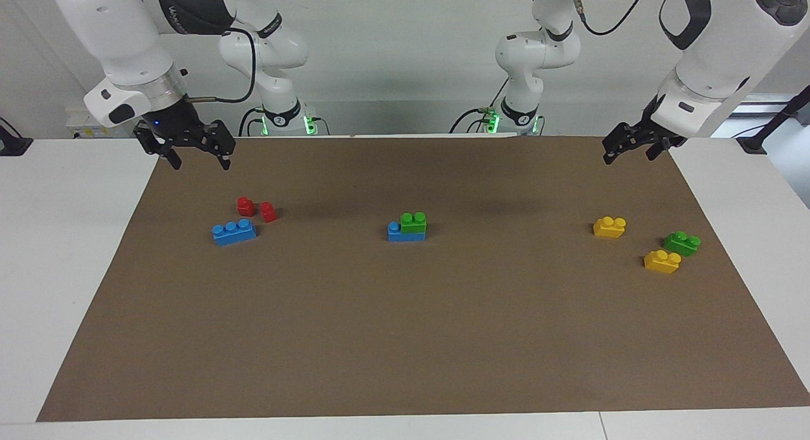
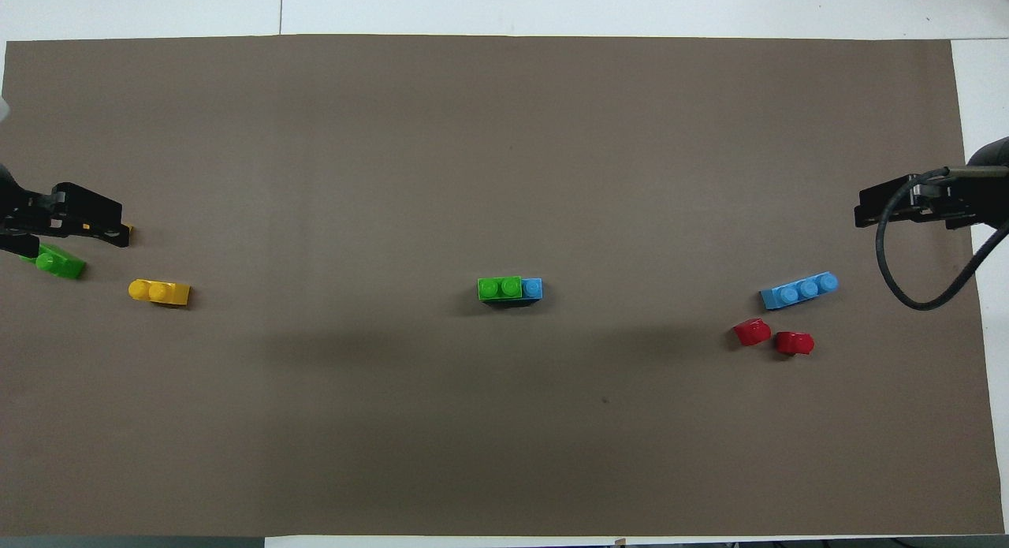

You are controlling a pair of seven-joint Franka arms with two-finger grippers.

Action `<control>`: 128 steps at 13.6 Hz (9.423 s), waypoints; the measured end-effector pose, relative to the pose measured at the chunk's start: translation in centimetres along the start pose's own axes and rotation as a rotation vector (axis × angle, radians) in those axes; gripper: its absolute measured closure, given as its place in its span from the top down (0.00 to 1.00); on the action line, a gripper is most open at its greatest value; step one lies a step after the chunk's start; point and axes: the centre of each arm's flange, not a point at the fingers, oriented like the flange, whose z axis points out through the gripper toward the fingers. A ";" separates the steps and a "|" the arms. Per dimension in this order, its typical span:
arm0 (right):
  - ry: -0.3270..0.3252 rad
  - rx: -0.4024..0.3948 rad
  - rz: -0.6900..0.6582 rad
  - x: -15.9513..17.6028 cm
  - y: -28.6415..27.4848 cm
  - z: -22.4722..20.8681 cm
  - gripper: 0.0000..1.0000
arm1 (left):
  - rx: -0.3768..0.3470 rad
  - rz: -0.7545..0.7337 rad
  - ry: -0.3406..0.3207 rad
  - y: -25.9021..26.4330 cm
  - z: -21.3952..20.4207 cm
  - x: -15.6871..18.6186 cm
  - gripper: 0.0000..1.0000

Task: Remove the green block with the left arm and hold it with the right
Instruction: 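Move the left gripper and the right gripper toward the green-blue brick pair, then grasp the green brick with the left gripper while the right gripper grasps blue, then pull the green brick off with the left gripper while the right gripper holds blue, then carry the green brick away with the left gripper while the right gripper carries blue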

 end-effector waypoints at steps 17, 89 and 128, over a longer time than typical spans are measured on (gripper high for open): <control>-0.101 0.089 0.836 -1.0 -8.8 3.7 1.00 | 0.001 -0.241 0.001 1.9 0.3 -0.1 1.00; -0.284 0.415 1.371 -5.4 -27.1 32.6 0.35 | -0.184 -1.599 0.077 39.6 26.9 -7.1 0.35; -0.352 0.350 1.371 2.8 5.7 32.0 0.35 | -0.121 -0.966 0.173 -6.5 27.7 11.1 0.35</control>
